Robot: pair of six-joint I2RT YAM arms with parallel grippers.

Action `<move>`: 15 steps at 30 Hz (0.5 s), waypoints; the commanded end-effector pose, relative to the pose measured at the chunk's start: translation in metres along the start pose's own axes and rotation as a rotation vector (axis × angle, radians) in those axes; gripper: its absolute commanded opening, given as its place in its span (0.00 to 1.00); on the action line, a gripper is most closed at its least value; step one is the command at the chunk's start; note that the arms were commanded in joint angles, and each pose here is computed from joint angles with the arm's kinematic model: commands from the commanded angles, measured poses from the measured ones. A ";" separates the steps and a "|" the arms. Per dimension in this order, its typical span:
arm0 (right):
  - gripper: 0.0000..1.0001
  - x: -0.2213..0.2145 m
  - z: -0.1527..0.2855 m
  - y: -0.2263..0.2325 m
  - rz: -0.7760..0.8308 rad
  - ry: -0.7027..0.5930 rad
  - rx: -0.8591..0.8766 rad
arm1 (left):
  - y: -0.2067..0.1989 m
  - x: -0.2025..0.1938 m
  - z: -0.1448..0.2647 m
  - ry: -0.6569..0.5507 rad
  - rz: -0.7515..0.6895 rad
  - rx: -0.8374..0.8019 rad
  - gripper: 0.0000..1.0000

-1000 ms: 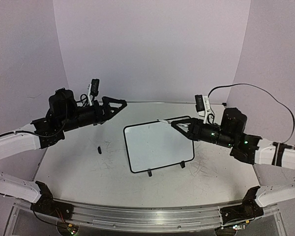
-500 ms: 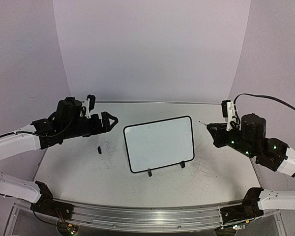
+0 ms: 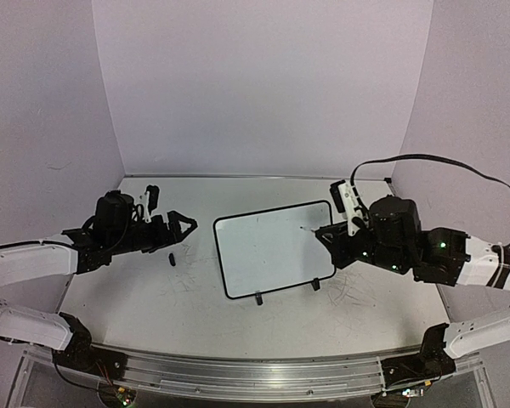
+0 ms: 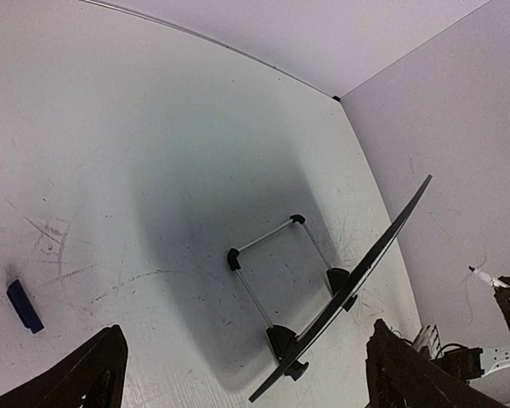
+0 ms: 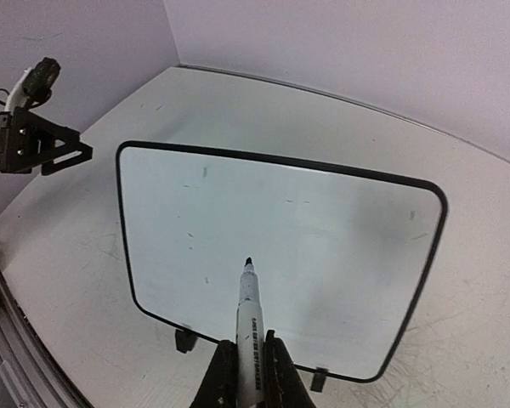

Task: Write a sentence on the whiteboard
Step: Hold the whiteboard at the center of the board.

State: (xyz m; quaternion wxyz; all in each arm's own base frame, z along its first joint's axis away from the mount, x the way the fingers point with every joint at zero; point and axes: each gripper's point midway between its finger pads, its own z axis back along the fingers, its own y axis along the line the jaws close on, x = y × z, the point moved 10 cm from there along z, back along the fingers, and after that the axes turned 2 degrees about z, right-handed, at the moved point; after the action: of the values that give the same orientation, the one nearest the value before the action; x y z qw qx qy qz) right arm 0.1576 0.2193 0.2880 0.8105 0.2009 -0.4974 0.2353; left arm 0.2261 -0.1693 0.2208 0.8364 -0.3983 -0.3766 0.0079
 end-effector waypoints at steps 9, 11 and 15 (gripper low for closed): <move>0.00 0.016 -0.045 0.074 0.086 -0.092 0.110 | 0.001 0.006 -0.010 -0.013 -0.063 -0.285 0.86; 0.00 0.018 -0.046 0.071 0.089 -0.106 0.066 | -0.001 0.005 -0.014 0.010 -0.081 -0.322 0.86; 0.00 0.022 -0.043 0.070 0.084 -0.130 0.066 | -0.001 0.006 -0.019 0.023 -0.116 -0.338 0.84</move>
State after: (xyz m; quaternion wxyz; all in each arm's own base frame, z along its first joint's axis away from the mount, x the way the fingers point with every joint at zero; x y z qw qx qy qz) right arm 0.1502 0.3020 0.2641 0.7857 0.2059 -0.4969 0.3056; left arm 0.2383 -0.1740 0.2027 0.7966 -0.4817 -0.3614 -0.0533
